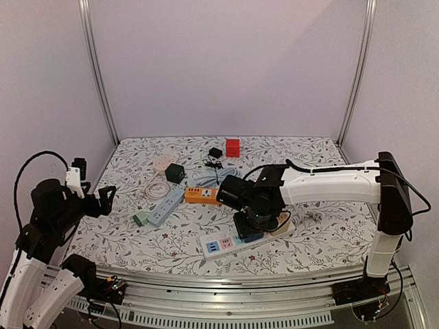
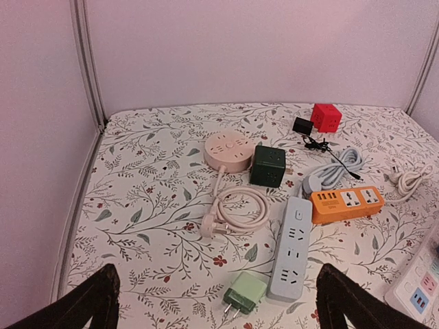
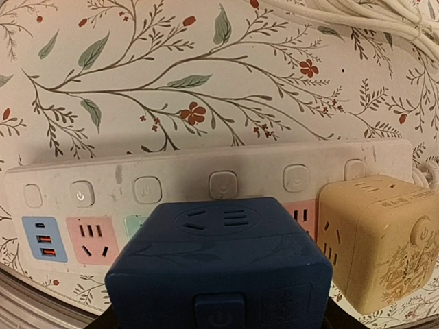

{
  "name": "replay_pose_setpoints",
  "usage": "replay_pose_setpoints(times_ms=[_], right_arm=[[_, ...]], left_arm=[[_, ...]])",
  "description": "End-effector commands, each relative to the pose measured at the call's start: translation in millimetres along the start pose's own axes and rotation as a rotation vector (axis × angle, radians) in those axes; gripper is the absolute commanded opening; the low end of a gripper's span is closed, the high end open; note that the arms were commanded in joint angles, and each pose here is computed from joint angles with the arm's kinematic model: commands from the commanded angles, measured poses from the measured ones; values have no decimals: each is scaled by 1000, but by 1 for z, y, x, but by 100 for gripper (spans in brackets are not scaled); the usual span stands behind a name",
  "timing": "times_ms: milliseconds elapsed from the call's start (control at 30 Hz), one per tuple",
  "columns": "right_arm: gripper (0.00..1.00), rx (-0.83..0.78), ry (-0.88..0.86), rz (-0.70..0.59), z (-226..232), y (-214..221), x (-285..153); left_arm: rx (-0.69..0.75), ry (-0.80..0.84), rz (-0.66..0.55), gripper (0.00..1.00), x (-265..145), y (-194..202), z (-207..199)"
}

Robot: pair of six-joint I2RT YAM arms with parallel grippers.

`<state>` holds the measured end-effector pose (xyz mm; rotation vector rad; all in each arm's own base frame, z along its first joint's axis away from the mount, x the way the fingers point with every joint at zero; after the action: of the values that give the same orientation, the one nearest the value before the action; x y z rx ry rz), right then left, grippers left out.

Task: Insert the plug
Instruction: Insert the plug into the socket.

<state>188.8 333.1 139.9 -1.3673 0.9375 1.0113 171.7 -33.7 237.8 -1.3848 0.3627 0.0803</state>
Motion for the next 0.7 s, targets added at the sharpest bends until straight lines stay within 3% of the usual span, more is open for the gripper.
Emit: replay_pose_setpoints(times_ms=[0, 667], right_arm=[[0, 10, -3, -40, -4, -9, -11], [0, 17, -10, -9, -5, 2, 11]], left_arm=[[-7, -7, -8, 98, 1, 2, 1], [-8, -6, -11, 98, 1, 2, 1]])
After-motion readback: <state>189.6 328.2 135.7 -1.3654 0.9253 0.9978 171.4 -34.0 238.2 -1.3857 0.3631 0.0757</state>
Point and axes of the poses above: each gripper's point midway between its finger pads, its own x axis out along the fingers, its own z axis along the line the jaws close on, y = z × x, the point moved 6 cm from there along -x, back along the fingers, and after that the axes turned 12 degrees about x, right-handed, at the moved point
